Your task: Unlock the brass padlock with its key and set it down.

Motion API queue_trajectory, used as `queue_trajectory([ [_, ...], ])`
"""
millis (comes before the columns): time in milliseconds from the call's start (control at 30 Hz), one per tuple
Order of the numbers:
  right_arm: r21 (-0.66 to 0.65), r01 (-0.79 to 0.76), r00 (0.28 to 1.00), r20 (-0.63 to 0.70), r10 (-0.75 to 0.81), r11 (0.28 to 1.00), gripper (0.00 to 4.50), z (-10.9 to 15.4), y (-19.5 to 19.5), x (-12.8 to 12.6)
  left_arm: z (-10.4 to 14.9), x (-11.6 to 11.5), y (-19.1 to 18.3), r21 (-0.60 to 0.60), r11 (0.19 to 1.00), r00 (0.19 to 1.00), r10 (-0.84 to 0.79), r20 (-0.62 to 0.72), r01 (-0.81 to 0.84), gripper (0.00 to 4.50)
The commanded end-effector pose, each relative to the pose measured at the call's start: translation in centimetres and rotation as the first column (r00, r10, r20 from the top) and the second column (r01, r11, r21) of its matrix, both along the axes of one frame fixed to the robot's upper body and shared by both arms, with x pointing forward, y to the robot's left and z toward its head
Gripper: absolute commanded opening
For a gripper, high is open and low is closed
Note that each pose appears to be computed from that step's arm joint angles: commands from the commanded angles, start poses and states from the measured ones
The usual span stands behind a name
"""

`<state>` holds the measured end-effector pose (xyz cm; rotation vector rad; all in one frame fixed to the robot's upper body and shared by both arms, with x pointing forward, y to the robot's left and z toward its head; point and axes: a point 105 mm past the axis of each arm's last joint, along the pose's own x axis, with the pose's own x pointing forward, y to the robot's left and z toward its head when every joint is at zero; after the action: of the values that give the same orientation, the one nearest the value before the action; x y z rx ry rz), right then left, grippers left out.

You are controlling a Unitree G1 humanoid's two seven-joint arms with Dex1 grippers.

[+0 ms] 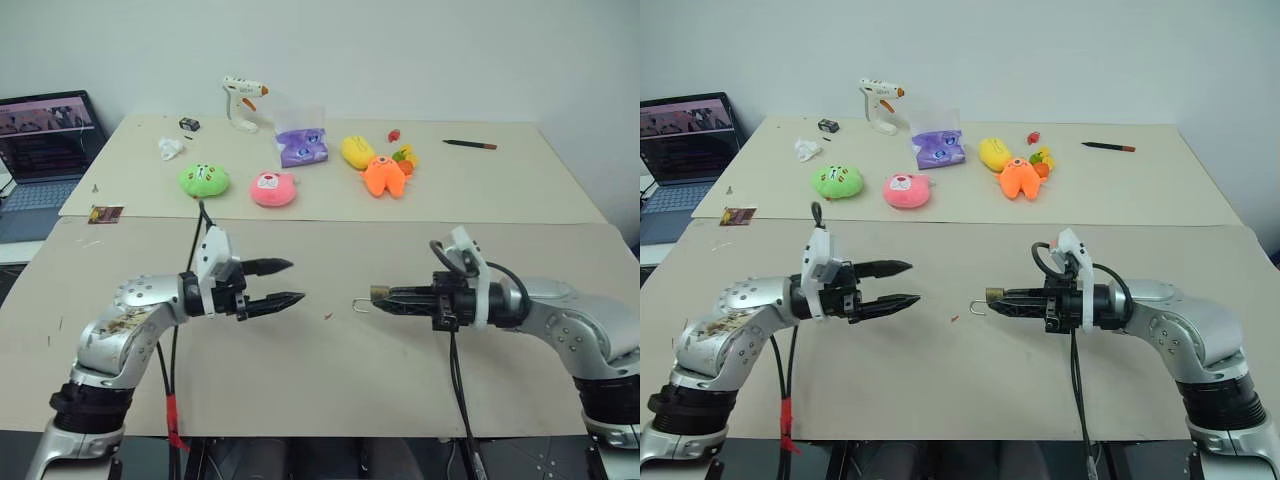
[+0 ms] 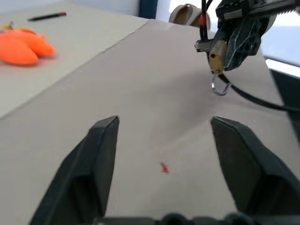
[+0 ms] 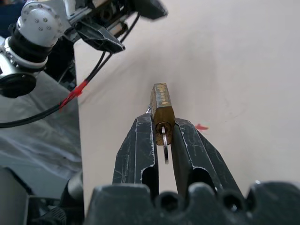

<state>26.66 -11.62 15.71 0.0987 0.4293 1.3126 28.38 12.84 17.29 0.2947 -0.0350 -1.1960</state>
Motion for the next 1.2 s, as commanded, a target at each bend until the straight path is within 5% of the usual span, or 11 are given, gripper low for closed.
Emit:
queue_trajectory([
  [33,-0.027,0.006,0.993,-0.118,-0.009,1.0,0.13,-0.6,0.9,1.2,2.2,0.0,-0.1,0.039,0.999,0.979,0.009,0.206,-0.017,4.46],
  [233,-0.15,-0.014,0.952,-0.303,-0.032,0.989,0.13,-3.6,1.7,3.3,1.8,-1.4,-1.3,0.019,1.0,0.966,0.018,0.259,-0.024,4.46],
  [467,-0.299,-0.061,0.946,-0.322,-0.041,0.952,0.13,-6.8,1.1,4.2,0.9,-2.0,-1.8,-0.009,0.997,0.97,0.07,0.233,-0.07,4.46],
  [667,-0.332,-0.034,0.949,-0.308,-0.074,0.943,2.34,-7.1,-0.6,4.7,0.7,-2.1,-2.1,-0.032,0.996,0.973,0.083,0.214,-0.078,4.5],
  [867,-0.355,0.143,0.931,-0.269,-0.248,0.924,4.35,-5.7,-7.5,6.5,0.4,-1.4,-2.6,-0.047,0.997,0.979,0.066,0.194,-0.058,4.5],
  [1033,-0.323,0.187,0.941,-0.212,-0.264,0.928,4.47,-4.5,-10.9,5.8,-0.2,-0.9,-2.8,-0.037,0.998,0.982,0.057,0.181,-0.051,4.5],
  [1200,-0.298,-0.055,0.987,0.126,0.097,0.953,4.47,0.0,-9.4,1.2,-0.3,0.5,-1.0,0.004,0.992,0.979,0.123,0.165,-0.125,4.5],
])
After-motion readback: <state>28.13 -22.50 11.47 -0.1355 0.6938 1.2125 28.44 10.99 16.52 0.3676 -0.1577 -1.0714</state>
